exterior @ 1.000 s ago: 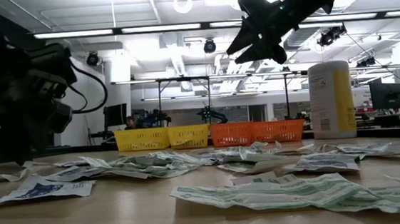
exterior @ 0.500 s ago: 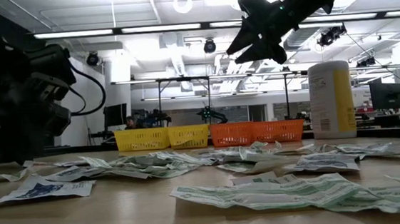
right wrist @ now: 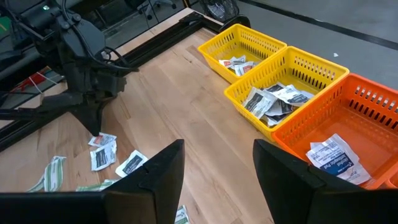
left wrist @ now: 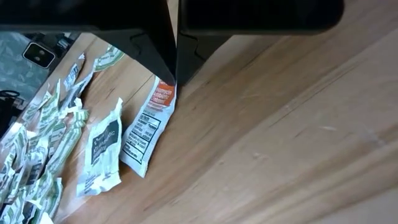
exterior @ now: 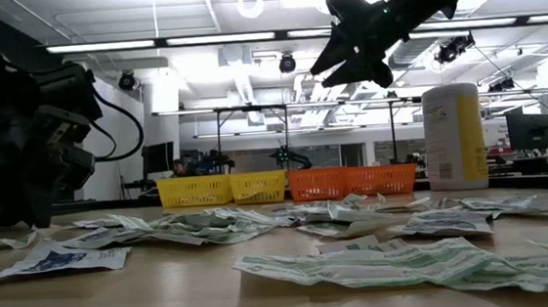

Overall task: Pick & Place First Aid Supplies
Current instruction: Put the orange packet into the left yellow bin

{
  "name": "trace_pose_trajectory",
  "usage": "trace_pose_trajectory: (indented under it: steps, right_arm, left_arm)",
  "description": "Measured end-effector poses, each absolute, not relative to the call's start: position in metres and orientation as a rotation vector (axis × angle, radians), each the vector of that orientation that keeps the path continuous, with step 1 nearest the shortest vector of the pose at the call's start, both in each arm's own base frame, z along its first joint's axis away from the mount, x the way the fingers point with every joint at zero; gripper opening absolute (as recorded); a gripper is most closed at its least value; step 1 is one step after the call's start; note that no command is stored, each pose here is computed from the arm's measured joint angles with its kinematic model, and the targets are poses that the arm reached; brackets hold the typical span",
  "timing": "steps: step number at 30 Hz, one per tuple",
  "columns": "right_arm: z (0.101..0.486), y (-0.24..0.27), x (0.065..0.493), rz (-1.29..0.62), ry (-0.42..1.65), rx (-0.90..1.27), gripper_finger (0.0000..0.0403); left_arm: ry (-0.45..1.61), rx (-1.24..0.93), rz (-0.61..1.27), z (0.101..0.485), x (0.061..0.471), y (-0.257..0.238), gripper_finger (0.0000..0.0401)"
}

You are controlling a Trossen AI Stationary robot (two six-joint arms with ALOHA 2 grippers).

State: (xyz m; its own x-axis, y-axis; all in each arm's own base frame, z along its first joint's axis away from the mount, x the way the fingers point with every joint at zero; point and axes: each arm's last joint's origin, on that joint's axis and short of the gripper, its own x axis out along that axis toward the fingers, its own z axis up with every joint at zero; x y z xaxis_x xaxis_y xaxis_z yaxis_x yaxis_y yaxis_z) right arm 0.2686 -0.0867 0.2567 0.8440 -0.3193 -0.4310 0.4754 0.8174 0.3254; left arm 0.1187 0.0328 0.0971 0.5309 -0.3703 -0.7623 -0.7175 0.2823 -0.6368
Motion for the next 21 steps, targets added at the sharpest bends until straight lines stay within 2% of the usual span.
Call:
trace_pose_trajectory:
  steps: [8, 16, 21]
  right_arm:
    - [0.256, -0.086, 0.268, -0.436, 0.384, 0.441, 0.0184]
    - [0.255, -0.086, 0.268, -0.433, 0.389, 0.442, 0.0185]
    - [0.255, -0.086, 0.268, -0.431, 0.392, 0.431, 0.0184]
  left_arm:
    - [0.916, -1.213, 0.324, 0.135, 0.142, 0.045, 0.0001]
    - [0.849, -0.959, 0.554, 0.182, 0.157, 0.061, 0.0000]
    - [0.732, -0.819, 0.727, 0.205, 0.165, 0.071, 0.0000]
